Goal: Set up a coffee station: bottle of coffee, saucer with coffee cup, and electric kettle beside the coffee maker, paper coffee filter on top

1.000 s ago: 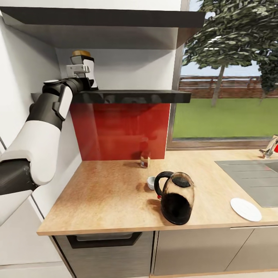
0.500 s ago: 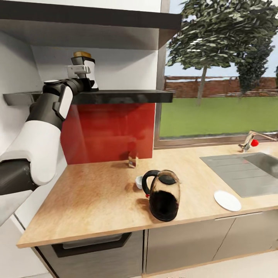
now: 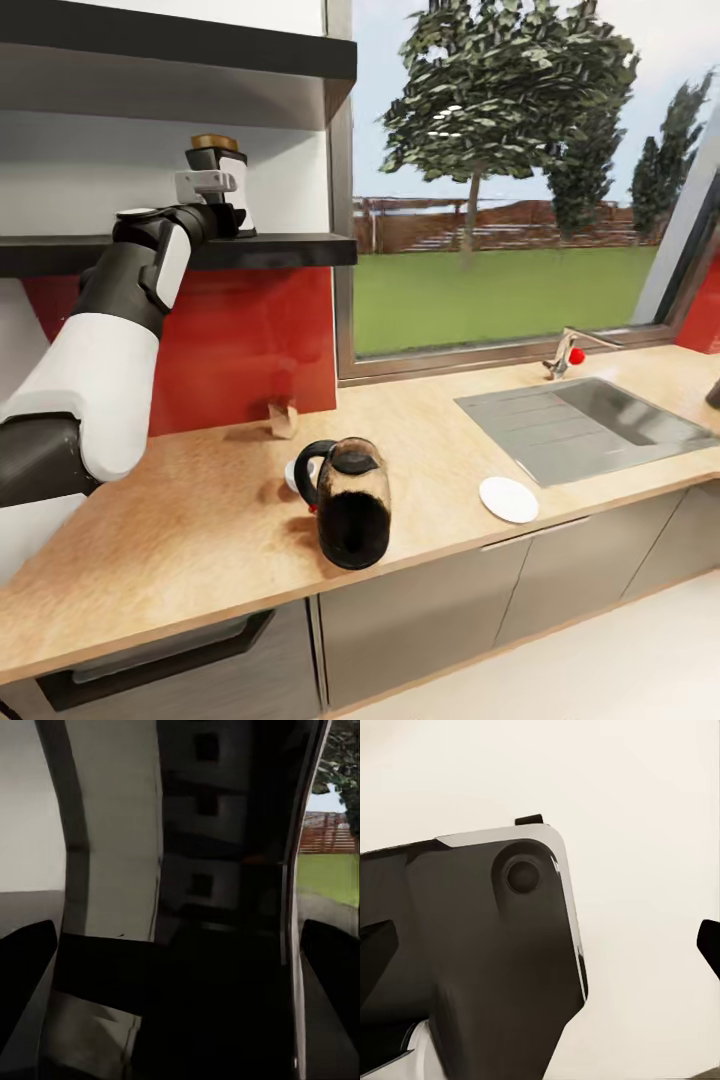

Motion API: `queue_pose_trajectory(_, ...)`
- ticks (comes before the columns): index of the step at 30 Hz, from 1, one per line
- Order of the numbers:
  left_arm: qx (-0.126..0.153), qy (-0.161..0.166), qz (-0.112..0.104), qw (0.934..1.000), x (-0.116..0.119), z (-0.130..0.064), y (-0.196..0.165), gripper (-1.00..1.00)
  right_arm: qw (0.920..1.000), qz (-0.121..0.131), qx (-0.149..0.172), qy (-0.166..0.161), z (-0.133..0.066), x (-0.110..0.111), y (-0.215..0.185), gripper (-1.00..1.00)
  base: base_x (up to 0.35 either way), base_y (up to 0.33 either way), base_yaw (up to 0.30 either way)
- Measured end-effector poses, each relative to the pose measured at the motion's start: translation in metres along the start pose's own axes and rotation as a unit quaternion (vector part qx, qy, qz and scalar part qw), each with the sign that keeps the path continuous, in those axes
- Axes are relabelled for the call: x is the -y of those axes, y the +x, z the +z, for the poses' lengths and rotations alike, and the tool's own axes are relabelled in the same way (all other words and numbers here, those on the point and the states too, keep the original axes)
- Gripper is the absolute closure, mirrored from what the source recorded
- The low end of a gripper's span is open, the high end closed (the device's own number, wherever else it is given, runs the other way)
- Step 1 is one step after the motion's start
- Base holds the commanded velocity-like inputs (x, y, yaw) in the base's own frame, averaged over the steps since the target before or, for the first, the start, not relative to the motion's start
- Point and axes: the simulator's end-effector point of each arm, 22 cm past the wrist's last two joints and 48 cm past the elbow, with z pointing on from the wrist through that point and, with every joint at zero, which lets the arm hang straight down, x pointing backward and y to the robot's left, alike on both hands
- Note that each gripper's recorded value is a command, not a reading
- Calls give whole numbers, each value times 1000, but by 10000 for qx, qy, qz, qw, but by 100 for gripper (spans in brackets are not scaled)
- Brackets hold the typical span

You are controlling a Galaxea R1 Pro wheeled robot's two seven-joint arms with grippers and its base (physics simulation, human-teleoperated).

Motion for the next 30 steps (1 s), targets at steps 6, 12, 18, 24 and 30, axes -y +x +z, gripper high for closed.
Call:
queue_pose_trajectory(6, 2, 11, -9, 10000, 1, 0, 0, 100, 10000, 0, -1, -2, 0, 0, 0, -100, 0, -8, -263)
queue_pose_trajectory(12, 3, -14, -12, 10000, -1, 0, 0, 100, 10000, 1, 0, -9, 0, -1, 0, -100, 0, 0, -263)
queue_pose_trajectory(18, 5, -17, -13, 10000, -2, 0, 0, 100, 10000, 1, 0, -14, 0, -1, 0, -100, 0, 0, -264)
queue_pose_trajectory(24, 8, -18, -36, 10000, -3, -1, -1, 100, 10000, 1, 2, -14, 0, -1, 0, -100, 107, 0, -265)
queue_pose_trajectory(30, 8, -28, -27, 10000, -2, -1, -1, 100, 10000, 1, 3, -9, 0, -1, 0, -100, 284, -90, -265)
